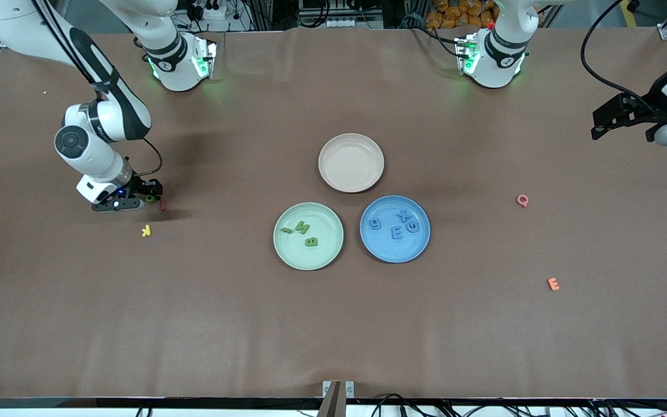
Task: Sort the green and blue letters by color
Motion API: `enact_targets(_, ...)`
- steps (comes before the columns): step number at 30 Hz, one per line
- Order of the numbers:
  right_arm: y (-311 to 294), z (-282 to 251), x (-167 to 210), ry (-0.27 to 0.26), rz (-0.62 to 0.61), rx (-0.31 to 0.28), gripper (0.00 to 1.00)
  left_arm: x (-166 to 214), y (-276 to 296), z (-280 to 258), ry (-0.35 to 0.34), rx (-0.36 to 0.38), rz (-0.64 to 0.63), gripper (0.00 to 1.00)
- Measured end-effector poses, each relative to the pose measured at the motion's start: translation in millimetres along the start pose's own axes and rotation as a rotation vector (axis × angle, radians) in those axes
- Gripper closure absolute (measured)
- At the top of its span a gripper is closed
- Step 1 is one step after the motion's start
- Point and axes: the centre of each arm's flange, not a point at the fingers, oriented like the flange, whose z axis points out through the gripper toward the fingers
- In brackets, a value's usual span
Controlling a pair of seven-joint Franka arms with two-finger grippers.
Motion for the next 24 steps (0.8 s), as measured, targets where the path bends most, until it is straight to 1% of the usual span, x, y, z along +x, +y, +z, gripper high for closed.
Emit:
enact_targets(2, -0.5, 0.1, 0.3, 0.003, -0.001, 0.001, 0.25, 0.1, -0.2, 0.1, 0.000, 0.000, 0.000, 0.00)
enact_targets(5, -1.0, 0.0, 0.7, 0.006, -0.002, 0.001, 0.26, 0.1, -0.4, 0.2, 0.000, 0.000, -0.001, 0.00)
enact_targets(6, -1.2, 0.0, 0.8, 0.006, -0.002, 0.002, 0.28, 0.2, -0.5, 0.4, -0.001, 0.000, -0.001, 0.00)
enact_targets(17, -2.4, 3.0, 0.4, 0.008, -0.003, 0.006, 0.31, 3.7, -1.7, 6.4, -0.013, -0.001, -0.003, 0.00)
enact_targets(18, -2.5, 3.2, 0.4, 0.007, -0.003, 0.006, 0.33, 3.8, -1.9, 6.6, -0.013, -0.001, -0.003, 0.00)
enact_targets(21, -2.9, 3.5, 0.3, 0.007, -0.006, 0.006, 0.45, 4.0, -2.2, 6.9, -0.014, -0.001, -0.004, 0.00)
enact_targets(23, -3.4, 3.5, 0.3, 0.007, -0.017, 0.002, 0.46, 4.0, -2.3, 6.9, -0.014, -0.001, -0.004, 0.00)
enact_targets(24, -4.0, 3.3, 0.5, 0.009, -0.022, 0.000, 0.49, 4.0, -2.3, 6.9, -0.014, -0.001, -0.004, 0.00)
